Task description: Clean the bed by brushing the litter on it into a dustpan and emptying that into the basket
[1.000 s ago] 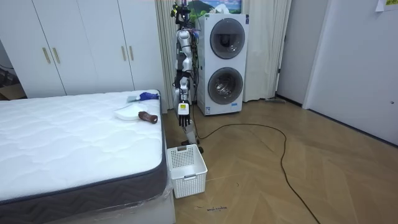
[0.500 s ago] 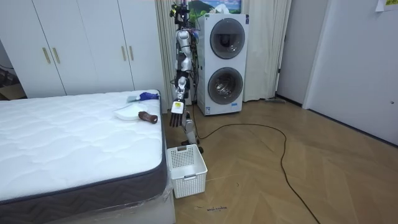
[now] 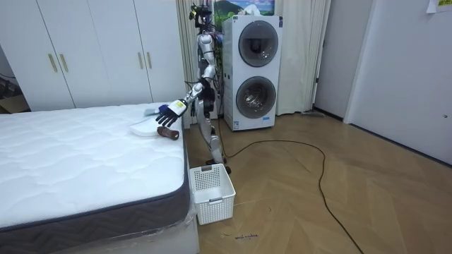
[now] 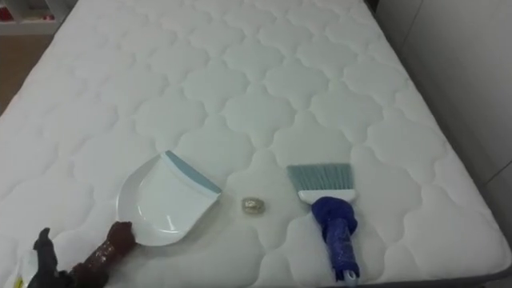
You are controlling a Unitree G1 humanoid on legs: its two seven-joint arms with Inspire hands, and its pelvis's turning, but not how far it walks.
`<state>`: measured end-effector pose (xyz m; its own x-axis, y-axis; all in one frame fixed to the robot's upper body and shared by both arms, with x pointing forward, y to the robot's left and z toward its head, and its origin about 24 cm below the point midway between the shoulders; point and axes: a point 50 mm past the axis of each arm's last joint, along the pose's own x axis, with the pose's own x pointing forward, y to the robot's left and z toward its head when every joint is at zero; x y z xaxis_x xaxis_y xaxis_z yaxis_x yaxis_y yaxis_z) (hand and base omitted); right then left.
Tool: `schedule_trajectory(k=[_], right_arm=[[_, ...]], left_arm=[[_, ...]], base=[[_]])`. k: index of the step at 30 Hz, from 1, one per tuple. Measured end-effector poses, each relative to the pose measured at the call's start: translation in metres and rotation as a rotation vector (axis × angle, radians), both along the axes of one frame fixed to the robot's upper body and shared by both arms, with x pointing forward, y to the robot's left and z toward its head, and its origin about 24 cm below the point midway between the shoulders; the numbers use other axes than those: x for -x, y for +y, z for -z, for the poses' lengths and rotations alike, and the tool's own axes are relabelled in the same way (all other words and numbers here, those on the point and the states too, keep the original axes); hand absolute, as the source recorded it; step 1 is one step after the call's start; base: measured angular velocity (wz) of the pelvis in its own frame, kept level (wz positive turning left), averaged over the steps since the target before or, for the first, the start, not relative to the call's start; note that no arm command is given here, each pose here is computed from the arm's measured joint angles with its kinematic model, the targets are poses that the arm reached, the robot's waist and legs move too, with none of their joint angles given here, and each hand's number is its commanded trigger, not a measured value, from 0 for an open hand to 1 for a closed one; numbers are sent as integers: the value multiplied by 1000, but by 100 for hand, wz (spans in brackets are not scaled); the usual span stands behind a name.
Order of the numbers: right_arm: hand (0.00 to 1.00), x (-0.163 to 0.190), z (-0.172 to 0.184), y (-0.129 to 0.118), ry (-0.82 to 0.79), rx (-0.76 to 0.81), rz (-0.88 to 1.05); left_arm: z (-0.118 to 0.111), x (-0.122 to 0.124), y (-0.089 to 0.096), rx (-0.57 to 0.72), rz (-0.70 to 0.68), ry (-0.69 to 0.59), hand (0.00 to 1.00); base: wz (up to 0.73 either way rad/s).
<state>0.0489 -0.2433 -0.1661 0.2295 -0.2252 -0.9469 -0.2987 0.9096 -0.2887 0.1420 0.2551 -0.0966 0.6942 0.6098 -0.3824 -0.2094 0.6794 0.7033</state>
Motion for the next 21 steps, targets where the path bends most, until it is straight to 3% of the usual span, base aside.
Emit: schedule_trajectory(k=[16,21], right_arm=[[0,3,1,2,-14,-36,59],[0,-9,-1,2,-37,-47,45]], left_arm=[[-6,-12,-21,-8,120,-92,0],[-11,-27,-28,-8,189,-117,0]], base=[[2],[0]])
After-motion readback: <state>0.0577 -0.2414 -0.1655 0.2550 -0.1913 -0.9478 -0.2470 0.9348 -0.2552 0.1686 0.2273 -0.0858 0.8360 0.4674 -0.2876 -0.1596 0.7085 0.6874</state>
